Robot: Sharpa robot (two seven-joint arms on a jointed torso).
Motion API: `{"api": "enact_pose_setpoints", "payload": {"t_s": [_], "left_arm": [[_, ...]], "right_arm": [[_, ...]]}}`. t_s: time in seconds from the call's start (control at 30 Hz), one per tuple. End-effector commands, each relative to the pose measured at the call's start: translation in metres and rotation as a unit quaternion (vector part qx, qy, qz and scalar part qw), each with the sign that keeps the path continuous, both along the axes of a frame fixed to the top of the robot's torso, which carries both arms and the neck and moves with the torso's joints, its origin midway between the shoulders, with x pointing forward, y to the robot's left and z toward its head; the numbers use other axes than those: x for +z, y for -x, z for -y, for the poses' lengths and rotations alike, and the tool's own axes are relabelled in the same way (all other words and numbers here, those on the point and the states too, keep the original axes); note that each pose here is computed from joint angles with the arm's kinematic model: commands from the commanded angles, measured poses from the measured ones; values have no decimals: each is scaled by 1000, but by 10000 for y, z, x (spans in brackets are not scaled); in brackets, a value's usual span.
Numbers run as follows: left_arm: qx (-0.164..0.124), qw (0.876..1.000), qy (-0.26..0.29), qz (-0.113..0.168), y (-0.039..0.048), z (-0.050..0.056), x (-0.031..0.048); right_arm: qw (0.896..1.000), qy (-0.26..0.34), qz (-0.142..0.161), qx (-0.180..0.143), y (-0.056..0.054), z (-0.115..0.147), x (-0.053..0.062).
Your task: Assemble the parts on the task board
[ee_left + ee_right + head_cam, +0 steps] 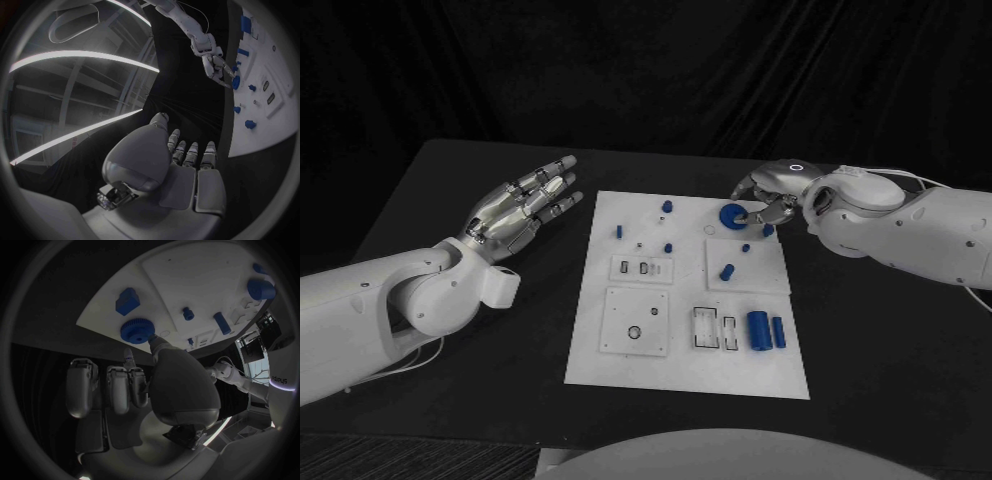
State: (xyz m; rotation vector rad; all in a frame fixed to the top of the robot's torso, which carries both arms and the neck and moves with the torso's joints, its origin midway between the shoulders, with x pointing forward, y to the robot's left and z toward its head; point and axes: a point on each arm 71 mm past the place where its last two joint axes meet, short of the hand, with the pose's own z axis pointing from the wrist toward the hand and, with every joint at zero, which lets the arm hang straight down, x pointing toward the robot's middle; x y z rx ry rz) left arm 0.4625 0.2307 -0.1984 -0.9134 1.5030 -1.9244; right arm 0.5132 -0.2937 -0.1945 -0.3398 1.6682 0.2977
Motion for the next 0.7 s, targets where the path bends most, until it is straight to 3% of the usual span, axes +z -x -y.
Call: {"api": "enact_pose_setpoints", "payload": {"t_s": [0.03,0.7], "left_arm": [[-8,1000,6,2,9,15,6],[-12,1000,6,-1,10,17,3]], "right_arm": [[1000,3,-5,-10,4,16,-30],[1000,10,-24,-9,-13,-21,-188]]}}
